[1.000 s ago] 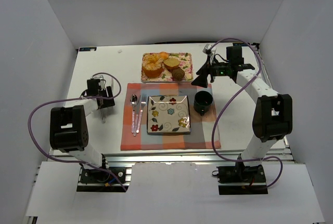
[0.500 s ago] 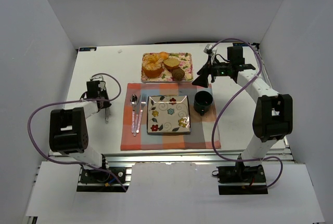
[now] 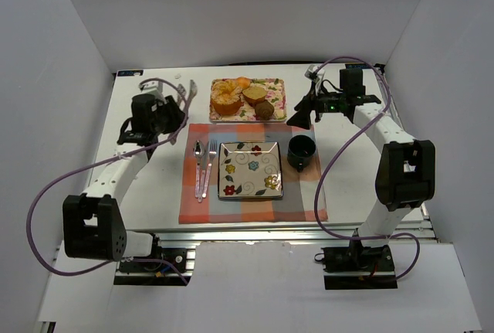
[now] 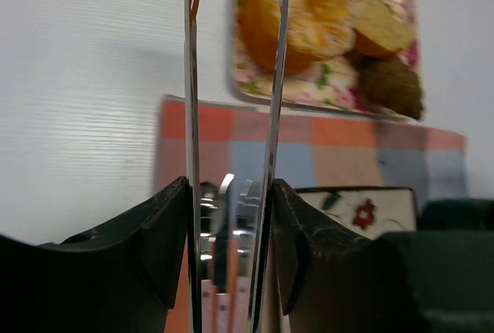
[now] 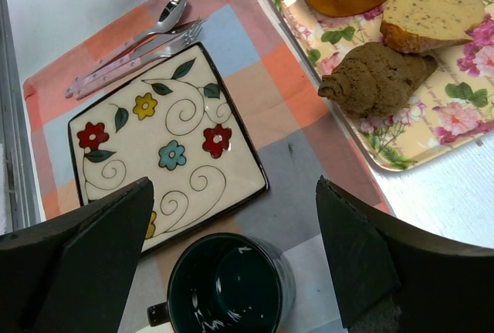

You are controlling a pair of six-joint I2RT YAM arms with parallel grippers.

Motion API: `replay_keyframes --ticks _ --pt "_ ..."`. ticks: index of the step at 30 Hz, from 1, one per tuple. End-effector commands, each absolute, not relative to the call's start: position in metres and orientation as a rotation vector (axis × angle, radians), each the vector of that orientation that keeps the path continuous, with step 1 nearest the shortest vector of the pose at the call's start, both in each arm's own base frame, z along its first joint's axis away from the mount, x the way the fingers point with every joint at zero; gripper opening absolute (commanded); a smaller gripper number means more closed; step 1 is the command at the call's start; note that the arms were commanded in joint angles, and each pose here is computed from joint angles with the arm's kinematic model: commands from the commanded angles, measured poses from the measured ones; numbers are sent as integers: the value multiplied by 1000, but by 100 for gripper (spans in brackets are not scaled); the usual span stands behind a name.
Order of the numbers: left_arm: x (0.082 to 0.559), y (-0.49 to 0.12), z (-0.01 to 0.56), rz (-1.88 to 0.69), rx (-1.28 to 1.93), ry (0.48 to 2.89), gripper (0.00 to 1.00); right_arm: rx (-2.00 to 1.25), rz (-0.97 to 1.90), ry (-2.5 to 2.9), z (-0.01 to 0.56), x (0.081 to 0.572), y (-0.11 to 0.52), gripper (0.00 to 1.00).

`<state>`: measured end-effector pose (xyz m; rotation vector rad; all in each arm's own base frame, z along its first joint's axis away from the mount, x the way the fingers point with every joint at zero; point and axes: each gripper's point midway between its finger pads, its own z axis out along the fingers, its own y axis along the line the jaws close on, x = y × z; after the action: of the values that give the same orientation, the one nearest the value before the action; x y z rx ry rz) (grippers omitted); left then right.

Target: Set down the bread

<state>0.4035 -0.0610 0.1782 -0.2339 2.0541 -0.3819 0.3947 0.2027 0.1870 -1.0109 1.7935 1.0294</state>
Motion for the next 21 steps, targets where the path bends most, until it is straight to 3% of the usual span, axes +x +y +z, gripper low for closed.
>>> replay_keyframes --ticks 1,9,21 --pt "402 -114 204 -575 -187 2053 55 -1029 1000 1708 215 404 202 89" --pt "393 -202 222 -838 -23 2081 54 -1010 993 1717 214 402 194 90" --pt "378 -269 180 -670 364 2251 56 -985 984 1729 212 394 182 89"
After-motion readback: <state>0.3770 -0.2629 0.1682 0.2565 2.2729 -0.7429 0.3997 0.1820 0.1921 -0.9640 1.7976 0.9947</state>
